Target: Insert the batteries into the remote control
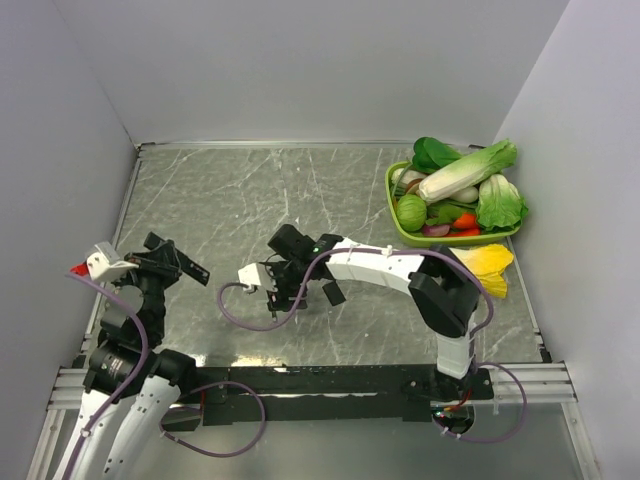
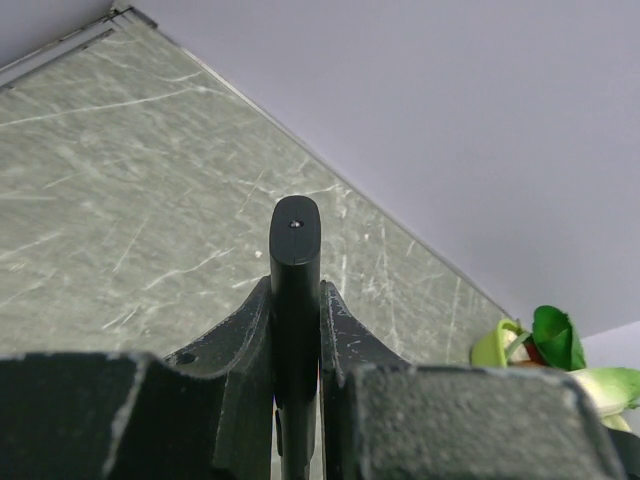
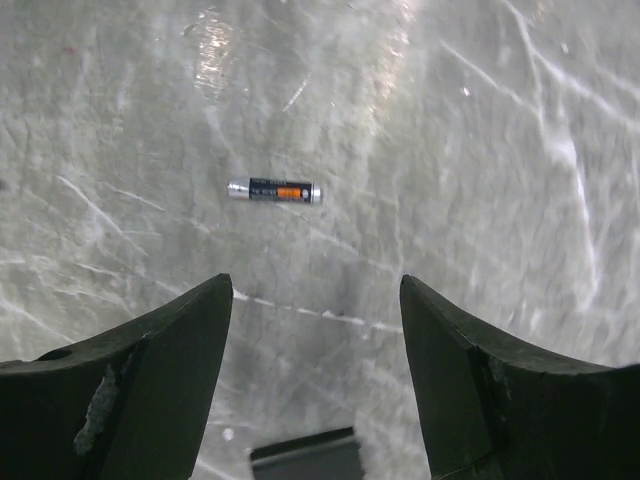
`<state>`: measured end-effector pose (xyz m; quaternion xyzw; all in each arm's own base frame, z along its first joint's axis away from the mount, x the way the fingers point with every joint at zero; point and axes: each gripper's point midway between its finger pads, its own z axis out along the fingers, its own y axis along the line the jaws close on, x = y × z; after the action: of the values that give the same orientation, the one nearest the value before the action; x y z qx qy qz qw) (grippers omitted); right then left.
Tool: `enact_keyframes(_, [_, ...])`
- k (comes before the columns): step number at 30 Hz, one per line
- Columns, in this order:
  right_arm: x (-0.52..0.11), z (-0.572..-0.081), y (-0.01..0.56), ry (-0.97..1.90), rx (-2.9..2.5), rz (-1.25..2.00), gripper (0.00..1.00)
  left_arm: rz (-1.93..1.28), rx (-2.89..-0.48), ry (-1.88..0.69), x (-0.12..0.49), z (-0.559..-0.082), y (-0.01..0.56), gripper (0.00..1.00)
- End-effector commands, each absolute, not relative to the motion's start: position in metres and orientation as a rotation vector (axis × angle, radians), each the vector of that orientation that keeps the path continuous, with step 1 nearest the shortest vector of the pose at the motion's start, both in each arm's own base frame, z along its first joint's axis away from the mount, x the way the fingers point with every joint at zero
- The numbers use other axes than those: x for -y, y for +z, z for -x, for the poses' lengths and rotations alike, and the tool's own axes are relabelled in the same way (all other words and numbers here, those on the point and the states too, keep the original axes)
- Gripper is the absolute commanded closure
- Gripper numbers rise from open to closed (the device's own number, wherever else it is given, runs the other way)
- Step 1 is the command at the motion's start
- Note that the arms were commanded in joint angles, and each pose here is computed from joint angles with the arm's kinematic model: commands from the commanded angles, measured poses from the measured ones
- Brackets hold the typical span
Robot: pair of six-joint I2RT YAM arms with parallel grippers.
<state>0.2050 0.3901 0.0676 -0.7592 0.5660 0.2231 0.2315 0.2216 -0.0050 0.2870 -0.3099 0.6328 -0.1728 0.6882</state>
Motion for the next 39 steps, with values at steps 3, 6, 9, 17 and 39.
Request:
enact_keyframes(3, [-0.416,-0.197,0.071,0.658,-1.276,2.259,0.26,0.705,-1.436,-0.333,-0.005,-0.209,0.284,0.98])
enact_keyframes(6, [-0.419,-0.191,0.064,0.683,-1.26,2.312,0.28,0.706,-1.452,-0.336,-0.004,-0.208,0.281,0.98])
enact_keyframes(9, [-0.422,-0.187,0.056,0.687,-1.242,2.361,0.31,0.704,-1.46,-0.343,-0.002,-0.209,0.28,0.98])
enact_keyframes(17, [-0.423,-0.175,0.041,0.702,-1.224,2.448,0.39,0.693,-1.468,-0.341,0.0,-0.212,0.279,0.98])
enact_keyframes(39, [-0.417,-0.164,0.005,0.686,-1.29,2.494,0.63,0.682,-1.506,-0.359,0.007,-0.217,0.267,0.99])
